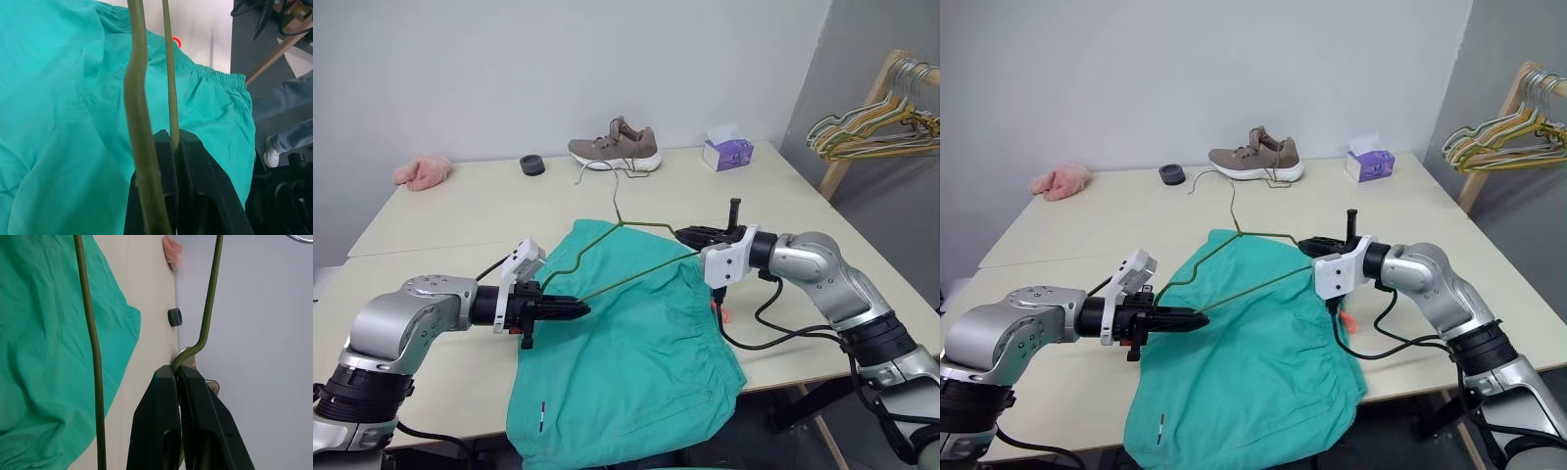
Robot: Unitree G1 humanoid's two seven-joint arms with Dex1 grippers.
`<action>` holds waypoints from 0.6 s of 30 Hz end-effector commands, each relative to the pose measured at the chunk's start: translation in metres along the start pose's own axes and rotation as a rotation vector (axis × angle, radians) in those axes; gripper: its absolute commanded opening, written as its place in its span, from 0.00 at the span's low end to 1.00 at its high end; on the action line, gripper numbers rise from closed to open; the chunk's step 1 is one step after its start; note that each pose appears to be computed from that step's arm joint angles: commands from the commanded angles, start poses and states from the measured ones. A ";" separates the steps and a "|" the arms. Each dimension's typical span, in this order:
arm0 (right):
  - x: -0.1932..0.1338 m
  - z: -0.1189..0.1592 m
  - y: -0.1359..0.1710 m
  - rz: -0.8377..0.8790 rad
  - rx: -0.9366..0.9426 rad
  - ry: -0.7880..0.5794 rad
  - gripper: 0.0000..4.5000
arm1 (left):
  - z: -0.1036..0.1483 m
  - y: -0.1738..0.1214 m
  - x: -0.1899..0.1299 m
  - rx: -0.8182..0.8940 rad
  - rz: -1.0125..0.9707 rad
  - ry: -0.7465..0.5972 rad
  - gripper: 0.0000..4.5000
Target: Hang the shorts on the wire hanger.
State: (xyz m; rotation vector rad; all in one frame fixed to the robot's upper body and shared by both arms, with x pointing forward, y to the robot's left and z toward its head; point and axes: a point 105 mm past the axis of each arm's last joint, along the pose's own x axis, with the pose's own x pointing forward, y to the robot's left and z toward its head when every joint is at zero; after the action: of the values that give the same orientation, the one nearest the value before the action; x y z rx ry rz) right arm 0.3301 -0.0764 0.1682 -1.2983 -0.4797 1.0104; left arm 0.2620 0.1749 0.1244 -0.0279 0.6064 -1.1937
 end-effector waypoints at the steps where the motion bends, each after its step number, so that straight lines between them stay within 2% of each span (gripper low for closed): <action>1: -0.004 0.017 -0.005 -0.002 -0.007 -0.072 0.22 | 0.011 -0.005 0.000 0.063 -0.010 -0.023 0.00; 5: -0.012 0.017 0.000 0.052 0.045 -0.077 0.52 | 0.010 -0.002 0.000 0.104 0.021 -0.014 0.00; 9: -0.032 0.009 0.006 0.139 0.259 -0.029 0.81 | 0.013 0.006 -0.002 0.209 0.082 0.004 0.00; 11: -0.042 0.007 0.008 0.169 0.444 -0.007 0.97 | 0.016 0.010 -0.003 0.250 0.109 0.006 0.00; 14: -0.058 0.005 0.010 0.228 0.650 0.041 0.99 | 0.015 0.014 -0.005 0.391 0.124 0.082 0.00; 18: -0.060 0.006 0.008 0.239 0.762 0.076 0.99 | 0.014 0.011 -0.005 0.500 0.099 0.143 0.00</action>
State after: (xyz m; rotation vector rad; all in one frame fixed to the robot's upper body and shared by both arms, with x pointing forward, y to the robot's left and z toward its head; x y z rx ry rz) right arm 0.2943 -0.1277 0.1626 -0.7313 0.1522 1.1743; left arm 0.2747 0.1800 0.1232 0.4180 0.4601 -1.2102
